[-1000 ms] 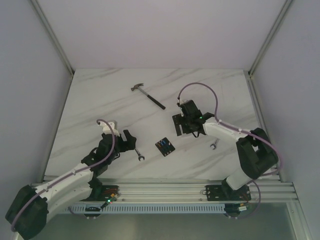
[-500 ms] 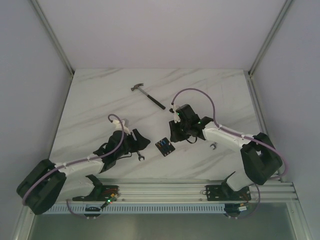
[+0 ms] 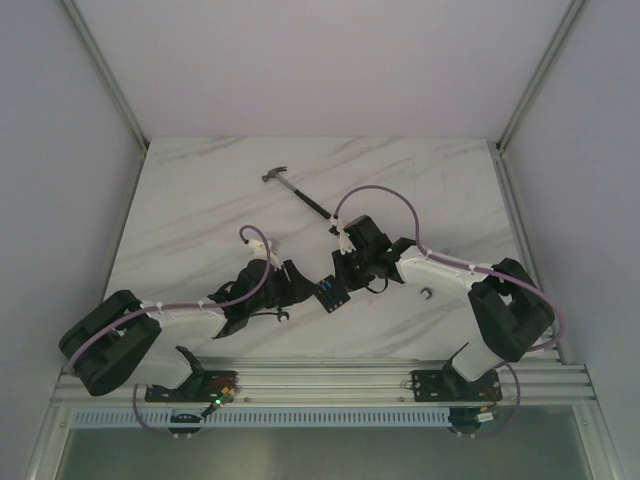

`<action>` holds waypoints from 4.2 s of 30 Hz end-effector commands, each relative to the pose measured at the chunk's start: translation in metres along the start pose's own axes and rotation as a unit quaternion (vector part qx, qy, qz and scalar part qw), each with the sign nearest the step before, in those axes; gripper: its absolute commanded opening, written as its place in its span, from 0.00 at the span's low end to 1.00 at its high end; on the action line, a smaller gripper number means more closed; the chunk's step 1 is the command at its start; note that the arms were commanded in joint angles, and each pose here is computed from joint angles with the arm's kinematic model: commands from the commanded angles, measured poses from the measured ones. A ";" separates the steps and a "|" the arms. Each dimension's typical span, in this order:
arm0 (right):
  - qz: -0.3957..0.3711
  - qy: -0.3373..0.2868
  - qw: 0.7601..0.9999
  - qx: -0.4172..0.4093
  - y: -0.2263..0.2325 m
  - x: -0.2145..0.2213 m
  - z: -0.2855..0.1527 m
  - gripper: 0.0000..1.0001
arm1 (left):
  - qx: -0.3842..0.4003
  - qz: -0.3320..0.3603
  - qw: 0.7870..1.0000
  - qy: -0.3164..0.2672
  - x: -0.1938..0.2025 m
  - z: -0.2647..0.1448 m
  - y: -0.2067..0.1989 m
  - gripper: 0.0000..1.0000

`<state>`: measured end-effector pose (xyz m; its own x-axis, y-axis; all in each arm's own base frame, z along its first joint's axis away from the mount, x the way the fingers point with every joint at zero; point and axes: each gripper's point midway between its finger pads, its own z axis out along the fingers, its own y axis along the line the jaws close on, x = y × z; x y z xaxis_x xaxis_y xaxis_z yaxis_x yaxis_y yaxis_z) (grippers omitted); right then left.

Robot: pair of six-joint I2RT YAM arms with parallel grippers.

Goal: Snap on the fuse box
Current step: Adjust the fuse in the fuse box base, then pick up the fuse box cover from the center of the board.

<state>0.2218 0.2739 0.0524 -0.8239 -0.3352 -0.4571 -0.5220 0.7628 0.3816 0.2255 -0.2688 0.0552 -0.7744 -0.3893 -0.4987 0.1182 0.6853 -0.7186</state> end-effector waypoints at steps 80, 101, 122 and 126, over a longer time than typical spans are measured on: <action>-0.020 -0.032 0.981 0.191 -0.035 -0.046 -0.048 0.57 | -0.094 -0.001 0.992 -0.087 -0.029 -0.028 0.027 0.54; 0.029 0.006 0.957 0.287 -0.131 -0.046 -0.013 0.76 | -0.234 0.159 0.933 -0.221 -0.105 -0.101 0.086 1.00; -0.041 -0.012 0.982 0.184 -0.023 -0.039 -0.047 0.42 | -0.269 0.165 0.907 -0.279 -0.121 -0.126 0.103 1.00; -0.061 -0.004 0.985 0.163 0.001 -0.032 -0.038 0.42 | -0.268 0.163 0.907 -0.281 -0.121 -0.127 0.103 1.00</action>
<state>0.2555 0.2499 0.0957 -0.7506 -0.4159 -0.5134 -0.4935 0.8696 0.0171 0.2546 -0.0823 0.1073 -0.3009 -0.2729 -0.9138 -0.1217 0.9613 -0.2470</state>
